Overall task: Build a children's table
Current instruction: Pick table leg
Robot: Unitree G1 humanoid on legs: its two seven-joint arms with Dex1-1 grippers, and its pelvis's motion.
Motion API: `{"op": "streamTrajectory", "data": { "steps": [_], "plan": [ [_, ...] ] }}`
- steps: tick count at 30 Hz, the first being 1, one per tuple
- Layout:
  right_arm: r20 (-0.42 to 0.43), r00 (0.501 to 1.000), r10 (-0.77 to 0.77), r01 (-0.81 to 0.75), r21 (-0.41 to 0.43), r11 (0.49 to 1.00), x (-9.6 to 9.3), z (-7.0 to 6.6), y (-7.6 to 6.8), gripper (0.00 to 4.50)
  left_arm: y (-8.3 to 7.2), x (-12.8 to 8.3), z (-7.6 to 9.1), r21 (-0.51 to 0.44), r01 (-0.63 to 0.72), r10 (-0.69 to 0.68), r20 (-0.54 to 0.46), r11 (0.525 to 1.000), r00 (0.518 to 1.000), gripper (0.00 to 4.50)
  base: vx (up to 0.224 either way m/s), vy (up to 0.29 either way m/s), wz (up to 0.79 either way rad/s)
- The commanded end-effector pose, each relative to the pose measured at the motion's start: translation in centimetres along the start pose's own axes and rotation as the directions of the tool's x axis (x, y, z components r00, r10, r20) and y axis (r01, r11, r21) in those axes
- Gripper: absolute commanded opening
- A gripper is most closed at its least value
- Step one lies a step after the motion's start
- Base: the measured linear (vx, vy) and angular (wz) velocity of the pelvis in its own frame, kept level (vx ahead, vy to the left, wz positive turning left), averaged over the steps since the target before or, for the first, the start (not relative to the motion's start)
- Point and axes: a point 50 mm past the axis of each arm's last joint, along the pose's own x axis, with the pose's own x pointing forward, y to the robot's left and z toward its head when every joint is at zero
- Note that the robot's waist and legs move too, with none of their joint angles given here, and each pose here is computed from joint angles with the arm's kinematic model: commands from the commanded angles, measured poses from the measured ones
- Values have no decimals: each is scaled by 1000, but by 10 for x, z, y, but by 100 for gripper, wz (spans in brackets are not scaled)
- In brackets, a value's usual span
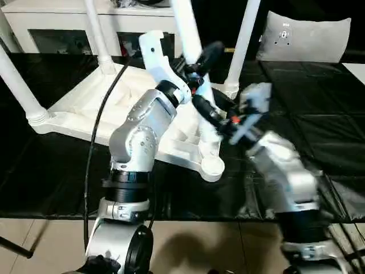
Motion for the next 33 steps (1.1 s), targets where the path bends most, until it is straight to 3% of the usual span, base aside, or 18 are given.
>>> {"op": "streamTrajectory", "data": {
  "steps": [1, 3, 7, 11, 18, 20, 26, 28, 32, 33],
  "plan": [
    [-25, 1000, -8, 8, -18, 1000, -1, -8, 2, 183, -24, 5, -6, -52, 52, -50, 42, 997, 998, 274, 0, 0, 0],
    [-20, 1000, -7, 7, -21, 1000, 0, -9, 3, 183, -25, 5, -6, -41, 53, -51, 45, 998, 998, 243, 0, 0, 0],
    [-11, 1000, -5, 5, -26, 1000, 0, -11, 4, 183, -27, 5, -7, -33, 60, -59, 41, 998, 997, 241, 0, 0, 0],
    [-6, 1000, -4, 4, -32, 999, 0, -12, 4, 183, -27, 5, -9, -34, 59, -58, 40, 998, 998, 192, 0, 0, 0],
    [-4, 1000, -14, 14, -41, 999, 1, -12, 3, 183, -25, 4, -12, -36, 38, -37, 27, 999, 999, 184, 0, 0, 0],
    [-4, 999, -54, 53, -84, 995, 2, -12, 1, 183, -23, 4, -12, -41, 24, -23, 24, 999, 999, 184, 0, 0, 0],
    [-14, 999, -39, 38, -27, 999, 2, -15, 2, 183, -16, 4, -11, -42, -21, 22, 25, 999, 999, 184, 0, 0, 0],
    [-17, 999, -37, 36, -28, 999, 1, -16, 1, 238, -13, 4, -11, -36, -34, 35, 25, 999, 999, 184, 0, 0, 0],
    [-13, 999, -52, 52, -20, 998, -4, -15, -4, 273, -7, 3, -9, -14, -57, 57, 26, 998, 998, 183, 0, 0, 0],
    [-54, 997, -55, 55, -16, 998, -6, -18, -7, 285, -3, 4, -7, -5, -70, 70, 26, 998, 997, 182, 0, 0, 0]
  ]
}}
